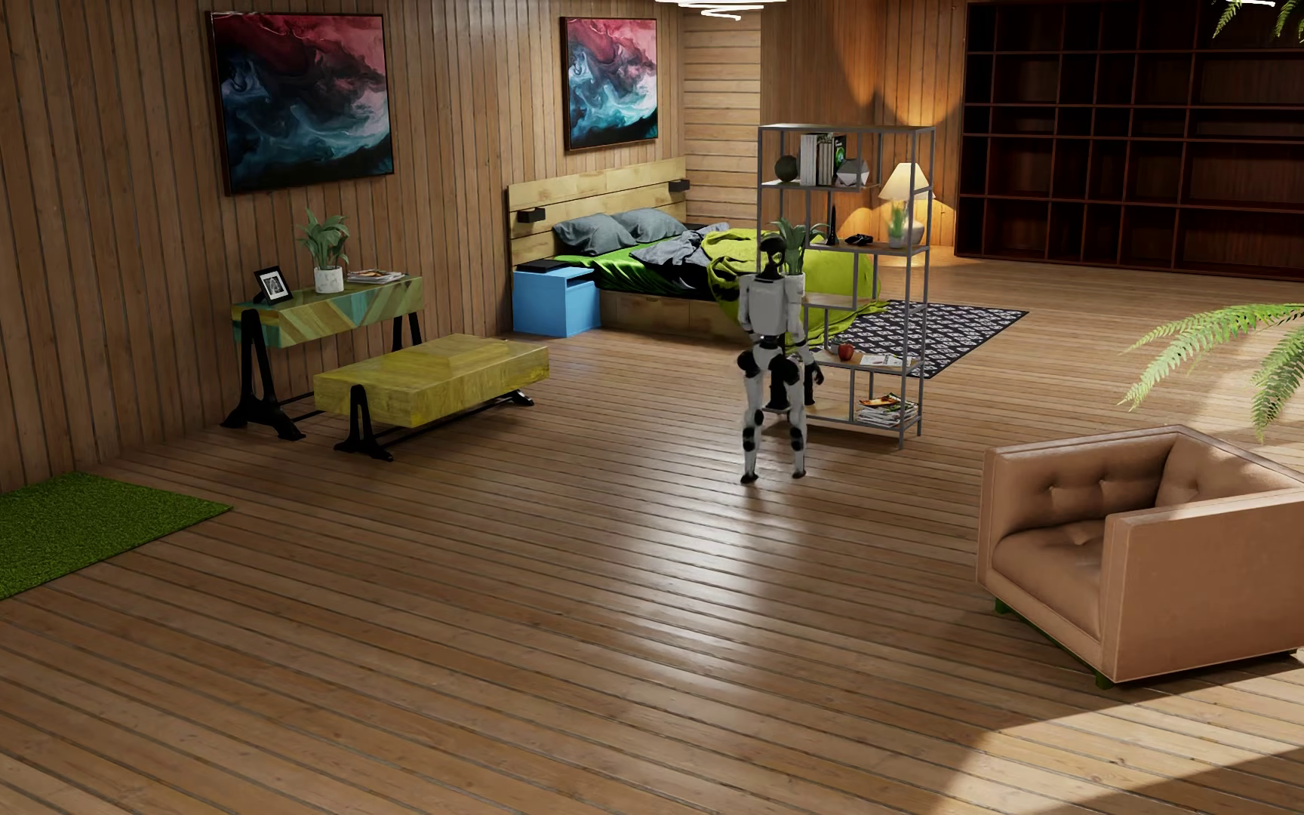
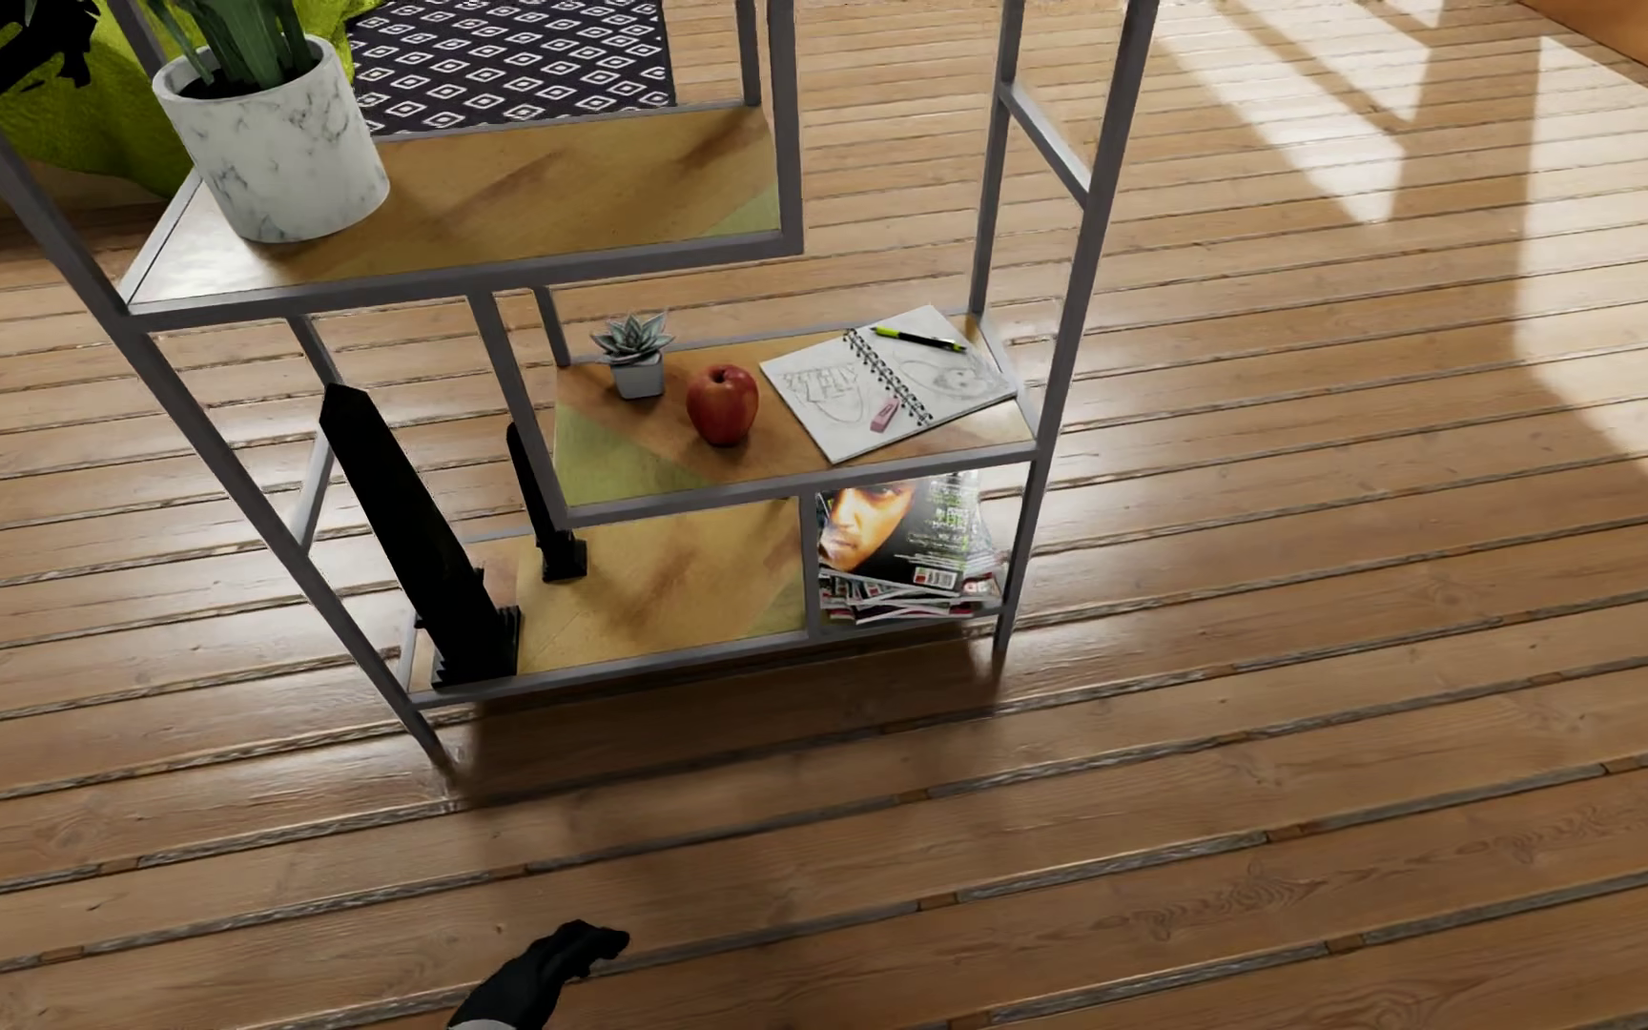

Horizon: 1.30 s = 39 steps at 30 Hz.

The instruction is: Approach the shelves

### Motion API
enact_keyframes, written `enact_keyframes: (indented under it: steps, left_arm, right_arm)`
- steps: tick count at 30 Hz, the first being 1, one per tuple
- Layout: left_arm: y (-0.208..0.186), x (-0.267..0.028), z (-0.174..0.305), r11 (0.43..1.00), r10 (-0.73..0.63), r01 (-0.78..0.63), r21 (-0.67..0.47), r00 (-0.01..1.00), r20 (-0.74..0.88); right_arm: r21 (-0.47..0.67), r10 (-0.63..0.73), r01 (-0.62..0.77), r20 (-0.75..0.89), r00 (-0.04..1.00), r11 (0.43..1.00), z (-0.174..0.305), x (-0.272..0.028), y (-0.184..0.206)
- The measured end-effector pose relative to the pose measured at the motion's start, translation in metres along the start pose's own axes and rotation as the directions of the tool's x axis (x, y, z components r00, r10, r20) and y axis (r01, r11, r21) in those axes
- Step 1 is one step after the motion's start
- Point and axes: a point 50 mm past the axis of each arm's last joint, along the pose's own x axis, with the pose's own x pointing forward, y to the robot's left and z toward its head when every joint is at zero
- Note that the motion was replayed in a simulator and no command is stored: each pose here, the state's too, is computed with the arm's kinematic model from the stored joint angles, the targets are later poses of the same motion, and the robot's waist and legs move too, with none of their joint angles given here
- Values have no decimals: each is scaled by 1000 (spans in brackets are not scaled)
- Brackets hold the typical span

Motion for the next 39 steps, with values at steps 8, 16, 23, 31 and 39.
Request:
enact_keyframes:
  steps: [8,16,23,31,39]
  left_arm:
    - [-31,-15,-28,992,-123,126,21,986,-115]
    - [-45,-24,-52,969,-212,234,74,951,-223]
    - [-24,-12,-24,994,-99,102,31,990,-100]
    - [-15,-9,-29,994,-89,95,51,991,-105]
    - [-14,-11,-44,991,-106,118,68,981,-162]
  right_arm:
    - [-116,95,-80,130,987,990,38,11,-8]
    - [54,-100,89,250,963,995,83,18,-48]
    - [-85,36,-21,179,983,996,70,18,-17]
    - [-114,126,-118,69,990,986,38,9,10]
    - [-70,97,-93,47,994,993,33,10,4]
